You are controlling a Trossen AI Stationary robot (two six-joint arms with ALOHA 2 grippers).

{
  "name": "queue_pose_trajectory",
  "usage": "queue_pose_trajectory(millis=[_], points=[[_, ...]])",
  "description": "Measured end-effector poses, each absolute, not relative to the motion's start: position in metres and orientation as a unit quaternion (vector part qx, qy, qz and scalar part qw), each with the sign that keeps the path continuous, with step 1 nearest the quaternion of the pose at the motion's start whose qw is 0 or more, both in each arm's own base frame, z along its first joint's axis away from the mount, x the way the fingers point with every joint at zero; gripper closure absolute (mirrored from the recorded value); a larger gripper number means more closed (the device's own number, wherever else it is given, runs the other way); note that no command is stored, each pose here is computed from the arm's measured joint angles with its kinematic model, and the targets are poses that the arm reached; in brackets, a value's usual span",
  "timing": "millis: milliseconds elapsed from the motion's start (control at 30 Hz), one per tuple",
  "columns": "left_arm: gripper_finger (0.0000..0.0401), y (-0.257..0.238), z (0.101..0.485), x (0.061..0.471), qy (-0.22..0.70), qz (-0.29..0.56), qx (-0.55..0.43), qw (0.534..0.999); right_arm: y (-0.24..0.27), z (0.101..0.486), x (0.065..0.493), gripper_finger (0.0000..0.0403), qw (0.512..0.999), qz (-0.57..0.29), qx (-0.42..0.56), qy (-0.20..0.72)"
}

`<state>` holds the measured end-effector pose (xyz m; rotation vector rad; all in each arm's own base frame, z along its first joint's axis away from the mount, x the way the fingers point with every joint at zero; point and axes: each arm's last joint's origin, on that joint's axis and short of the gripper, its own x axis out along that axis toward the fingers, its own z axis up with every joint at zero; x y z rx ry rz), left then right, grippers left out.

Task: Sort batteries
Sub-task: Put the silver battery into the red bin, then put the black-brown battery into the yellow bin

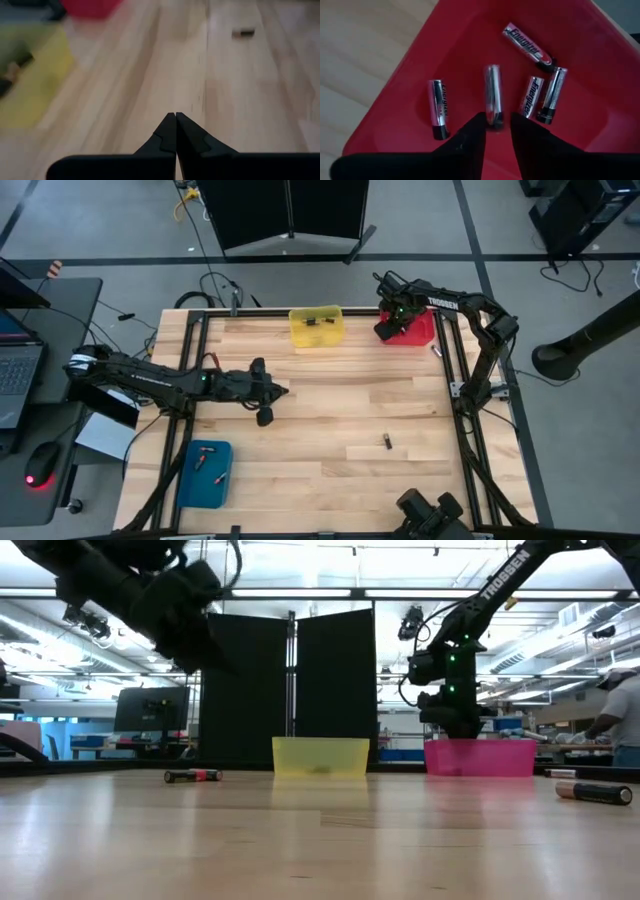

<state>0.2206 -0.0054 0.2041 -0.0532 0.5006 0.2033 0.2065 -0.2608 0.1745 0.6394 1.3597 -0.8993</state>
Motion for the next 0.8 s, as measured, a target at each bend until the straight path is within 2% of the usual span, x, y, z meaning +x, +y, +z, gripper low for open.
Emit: queue_pose_trajectory(millis=[300,433,600,667,800], points=[[0.0395,0.029,0.191,0.210,0.340,0.066,-0.051,0.937,-0.256,0.191,0.215,0.0263,0.633,-0.391,0.222,0.630],[0.0395,0.045,0.184,0.203,0.398,0.047,-0.077,0.913,-0.243,0.218,0.222,0.0296,0.656,-0.391,0.183,0.619],[0.0396,0.057,0.179,0.201,0.462,0.045,-0.060,0.884,-0.217,0.251,0.230,0.0385,0.708,-0.380,0.139,0.578],[0.0396,0.060,0.174,0.204,0.469,0.032,-0.065,0.880,-0.204,0.259,0.234,0.0392,0.737,-0.367,0.126,0.553],[0.0396,0.062,0.157,0.211,0.499,0.010,-0.070,0.864,-0.177,0.263,0.240,0.0379,0.787,-0.325,0.123,0.510]])
